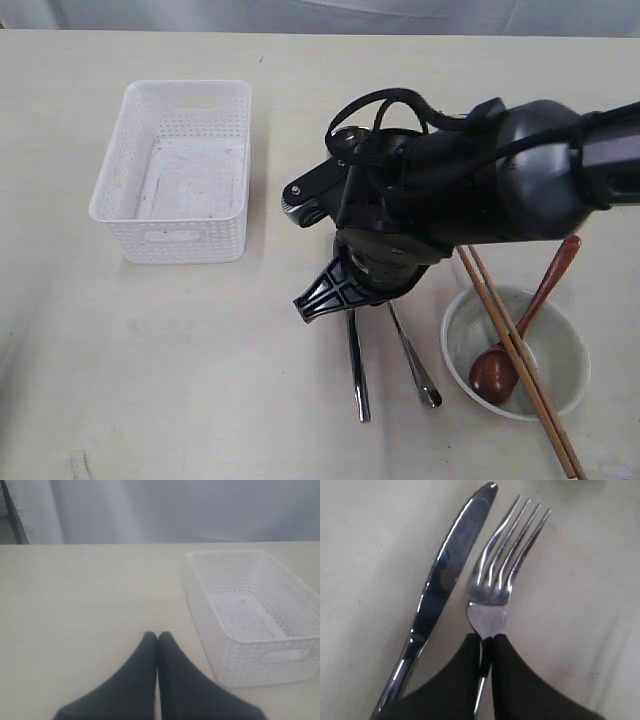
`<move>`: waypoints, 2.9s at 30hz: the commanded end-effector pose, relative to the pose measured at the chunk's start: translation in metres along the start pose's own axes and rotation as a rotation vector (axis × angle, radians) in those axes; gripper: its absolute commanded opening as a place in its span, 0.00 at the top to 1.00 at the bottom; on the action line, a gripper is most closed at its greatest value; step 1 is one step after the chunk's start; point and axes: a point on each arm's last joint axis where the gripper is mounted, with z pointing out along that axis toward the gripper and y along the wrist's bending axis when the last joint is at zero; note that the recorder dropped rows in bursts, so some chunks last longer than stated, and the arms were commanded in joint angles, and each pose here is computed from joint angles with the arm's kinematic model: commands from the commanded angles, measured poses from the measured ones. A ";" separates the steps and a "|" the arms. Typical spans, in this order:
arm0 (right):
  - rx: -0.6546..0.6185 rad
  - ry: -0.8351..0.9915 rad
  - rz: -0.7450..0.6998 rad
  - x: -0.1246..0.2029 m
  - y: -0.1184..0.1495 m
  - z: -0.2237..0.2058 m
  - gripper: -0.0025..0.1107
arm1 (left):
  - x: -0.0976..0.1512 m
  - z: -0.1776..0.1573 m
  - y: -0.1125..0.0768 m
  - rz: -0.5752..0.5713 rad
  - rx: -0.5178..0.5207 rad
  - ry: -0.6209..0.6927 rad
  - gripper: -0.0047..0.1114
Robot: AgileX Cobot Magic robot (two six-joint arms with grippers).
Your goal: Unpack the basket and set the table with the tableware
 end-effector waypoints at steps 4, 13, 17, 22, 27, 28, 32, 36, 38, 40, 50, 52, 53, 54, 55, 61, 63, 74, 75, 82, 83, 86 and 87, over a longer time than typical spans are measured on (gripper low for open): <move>-0.012 0.015 0.010 0.000 0.005 0.015 0.98 | 0.000 0.000 0.000 0.007 0.006 -0.006 0.96; -0.024 0.014 0.022 0.000 0.006 0.015 0.98 | 0.000 0.000 0.000 0.007 0.006 -0.006 0.96; -0.024 0.014 0.038 0.000 0.006 0.015 0.98 | 0.000 0.000 0.000 0.007 0.006 -0.006 0.96; -0.022 0.014 0.062 0.000 0.005 0.015 0.98 | 0.000 0.000 0.000 0.007 0.006 -0.006 0.96; 0.002 0.018 0.071 0.000 0.002 0.015 0.98 | 0.000 0.000 0.000 0.007 0.006 -0.006 0.96; 0.002 0.018 0.071 0.000 0.002 0.015 0.98 | 0.000 0.000 0.000 0.007 0.006 -0.006 0.96; 0.003 0.019 0.071 0.000 0.002 0.015 0.71 | 0.000 0.000 0.000 0.007 0.006 -0.006 0.96; 0.004 0.018 0.066 0.000 0.002 0.015 0.62 | 0.000 0.000 0.000 0.007 0.006 -0.006 0.96; 0.004 0.017 0.054 0.000 0.002 0.014 0.62 | 0.000 0.000 0.000 0.007 0.006 -0.006 0.96; 0.000 0.012 0.044 0.000 0.002 0.011 0.62 | 0.000 0.000 0.000 0.007 0.006 -0.006 0.96; -0.092 -0.202 -0.008 -0.003 0.001 -0.062 0.62 | 0.000 0.000 0.000 0.007 0.006 -0.006 0.96; -0.119 -0.261 -0.025 -0.001 -0.001 -0.082 0.64 | 0.000 0.000 0.000 0.007 0.006 -0.006 0.96; -0.127 -0.281 -0.032 0.001 -0.002 -0.090 0.67 | 0.000 0.000 0.000 0.007 0.006 -0.006 0.96; -0.134 -0.303 -0.038 0.003 -0.004 -0.099 0.72 | 0.000 0.000 0.000 0.007 0.006 -0.006 0.96; -0.138 -0.321 -0.049 0.006 -0.005 -0.107 0.78 | 0.000 0.000 0.000 0.007 0.006 -0.006 0.96; -0.205 -0.485 -0.068 0.031 -0.021 -0.151 0.98 | 0.000 0.000 0.000 0.007 0.006 -0.006 0.96; -0.258 -0.575 -0.057 0.044 -0.030 -0.160 0.98 | 0.000 0.000 0.000 0.007 0.006 -0.006 0.96; -0.518 -0.943 0.055 0.127 -0.081 -0.194 0.98 | 0.000 0.000 0.000 0.007 0.006 -0.006 0.96; -0.539 -0.970 0.068 0.131 -0.084 -0.198 0.98 | 0.000 0.000 0.000 0.007 0.006 -0.006 0.96; -0.643 -1.183 0.129 0.159 -0.109 -0.226 0.98 | 0.000 0.000 0.000 0.007 0.006 -0.006 0.96; -0.649 -1.206 0.134 0.163 -0.113 -0.229 0.98 | 0.000 0.000 0.000 0.007 0.006 -0.006 0.96; -0.667 -1.265 0.153 0.174 -0.121 -0.235 0.98 | 0.000 0.000 0.000 0.007 0.006 -0.006 0.96; -0.672 -1.280 0.158 0.177 -0.124 -0.236 0.98 | 0.000 0.000 0.000 0.007 0.006 -0.006 0.96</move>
